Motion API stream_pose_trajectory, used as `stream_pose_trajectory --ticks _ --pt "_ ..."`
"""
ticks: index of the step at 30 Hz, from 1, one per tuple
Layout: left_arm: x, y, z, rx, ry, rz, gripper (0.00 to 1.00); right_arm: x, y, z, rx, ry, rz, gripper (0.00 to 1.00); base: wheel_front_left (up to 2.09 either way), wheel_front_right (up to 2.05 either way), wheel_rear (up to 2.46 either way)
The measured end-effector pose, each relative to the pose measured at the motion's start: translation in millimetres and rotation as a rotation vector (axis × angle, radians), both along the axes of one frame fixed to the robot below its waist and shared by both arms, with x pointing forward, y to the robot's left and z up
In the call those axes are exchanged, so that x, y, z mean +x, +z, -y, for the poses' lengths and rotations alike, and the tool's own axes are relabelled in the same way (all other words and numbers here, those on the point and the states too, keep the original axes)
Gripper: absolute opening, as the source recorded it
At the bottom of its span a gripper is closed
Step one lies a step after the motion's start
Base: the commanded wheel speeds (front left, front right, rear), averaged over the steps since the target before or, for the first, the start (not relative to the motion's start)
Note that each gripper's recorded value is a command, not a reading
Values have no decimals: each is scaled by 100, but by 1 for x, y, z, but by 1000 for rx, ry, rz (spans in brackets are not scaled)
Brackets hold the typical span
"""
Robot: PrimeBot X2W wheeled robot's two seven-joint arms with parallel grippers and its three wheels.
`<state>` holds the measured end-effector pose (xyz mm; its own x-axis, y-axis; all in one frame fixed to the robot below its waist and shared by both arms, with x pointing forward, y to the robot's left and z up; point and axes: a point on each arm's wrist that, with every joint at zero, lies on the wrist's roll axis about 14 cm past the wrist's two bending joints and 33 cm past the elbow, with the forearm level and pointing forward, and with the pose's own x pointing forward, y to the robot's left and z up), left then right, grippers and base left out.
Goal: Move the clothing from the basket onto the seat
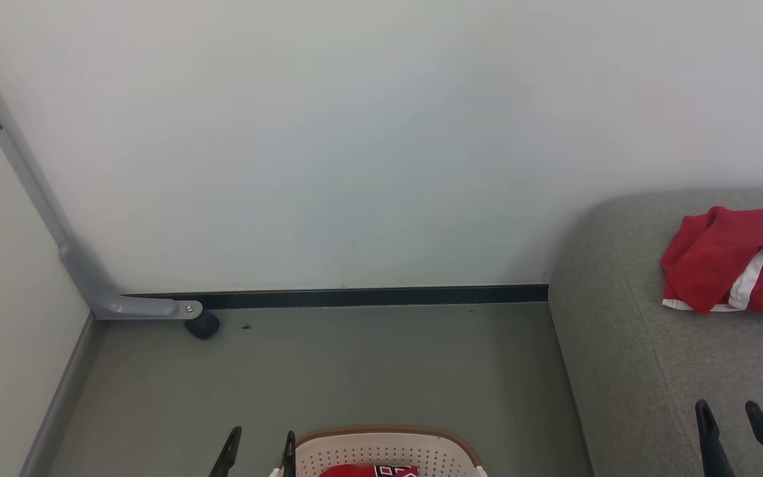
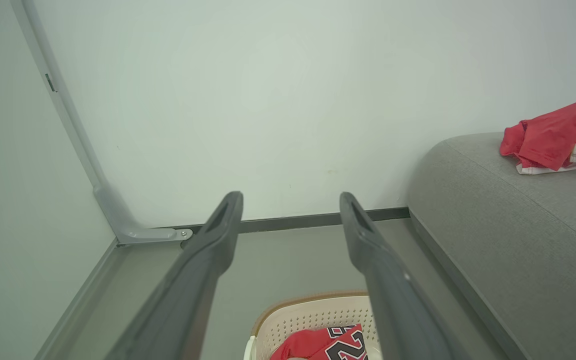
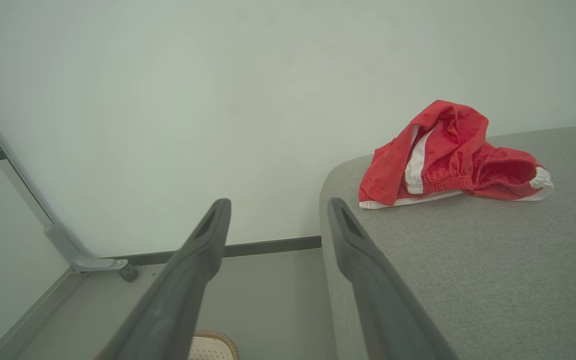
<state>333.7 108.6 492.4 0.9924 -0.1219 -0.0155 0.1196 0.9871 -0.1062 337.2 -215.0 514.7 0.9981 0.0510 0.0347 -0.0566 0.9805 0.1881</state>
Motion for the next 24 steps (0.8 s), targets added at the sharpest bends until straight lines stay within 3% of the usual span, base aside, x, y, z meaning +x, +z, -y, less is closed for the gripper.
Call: stream_pose_trajectory --ticks 24 --pt "-3 -3 -10 1 31 -18 100 -20 -9 -1 -81 13 -24 100 0 0 0"
